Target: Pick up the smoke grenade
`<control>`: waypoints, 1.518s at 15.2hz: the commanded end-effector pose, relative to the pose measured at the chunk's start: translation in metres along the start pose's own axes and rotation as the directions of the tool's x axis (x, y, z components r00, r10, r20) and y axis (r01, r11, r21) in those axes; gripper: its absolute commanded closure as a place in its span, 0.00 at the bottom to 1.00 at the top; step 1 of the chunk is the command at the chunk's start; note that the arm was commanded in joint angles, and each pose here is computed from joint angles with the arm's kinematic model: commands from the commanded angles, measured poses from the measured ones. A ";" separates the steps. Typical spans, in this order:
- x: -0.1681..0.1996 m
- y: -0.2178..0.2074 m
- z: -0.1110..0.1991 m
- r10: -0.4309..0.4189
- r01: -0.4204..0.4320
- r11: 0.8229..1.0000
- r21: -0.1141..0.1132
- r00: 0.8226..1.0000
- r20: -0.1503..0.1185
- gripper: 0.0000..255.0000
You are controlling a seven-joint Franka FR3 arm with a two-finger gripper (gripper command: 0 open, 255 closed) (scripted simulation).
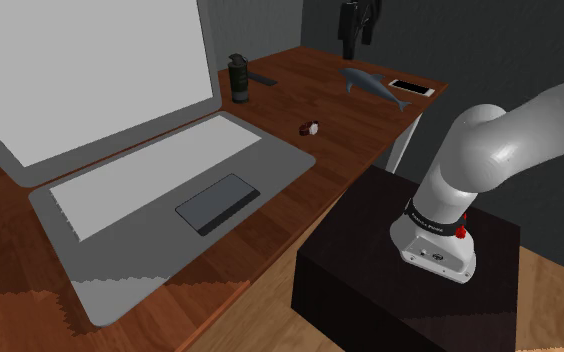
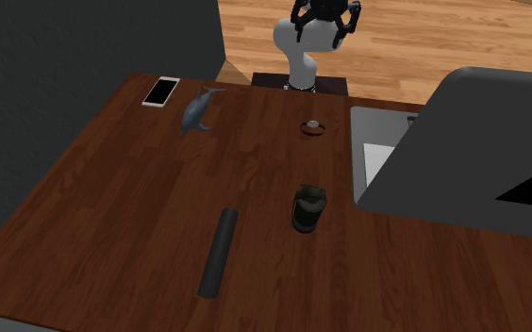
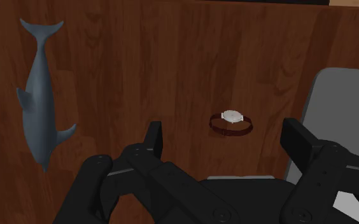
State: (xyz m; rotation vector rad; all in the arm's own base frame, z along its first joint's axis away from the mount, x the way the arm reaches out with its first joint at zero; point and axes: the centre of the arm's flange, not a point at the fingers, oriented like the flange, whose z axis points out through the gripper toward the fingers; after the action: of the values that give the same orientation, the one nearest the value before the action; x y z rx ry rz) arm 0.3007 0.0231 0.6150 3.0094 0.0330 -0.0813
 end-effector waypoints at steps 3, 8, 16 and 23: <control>0.025 0.004 0.005 -0.012 0.012 1.000 0.008 1.000 -0.007 0.00; 0.087 0.011 0.018 -0.041 0.041 0.999 0.029 0.999 -0.024 0.00; 0.187 0.019 0.037 -0.086 0.089 0.994 0.061 0.995 -0.053 0.00; 0.275 0.022 0.052 -0.125 0.131 0.987 0.087 0.989 -0.080 0.00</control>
State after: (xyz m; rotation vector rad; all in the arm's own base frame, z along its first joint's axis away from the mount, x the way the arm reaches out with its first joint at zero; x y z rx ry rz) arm 0.5606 -0.0021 0.5528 3.0950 0.2267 0.0124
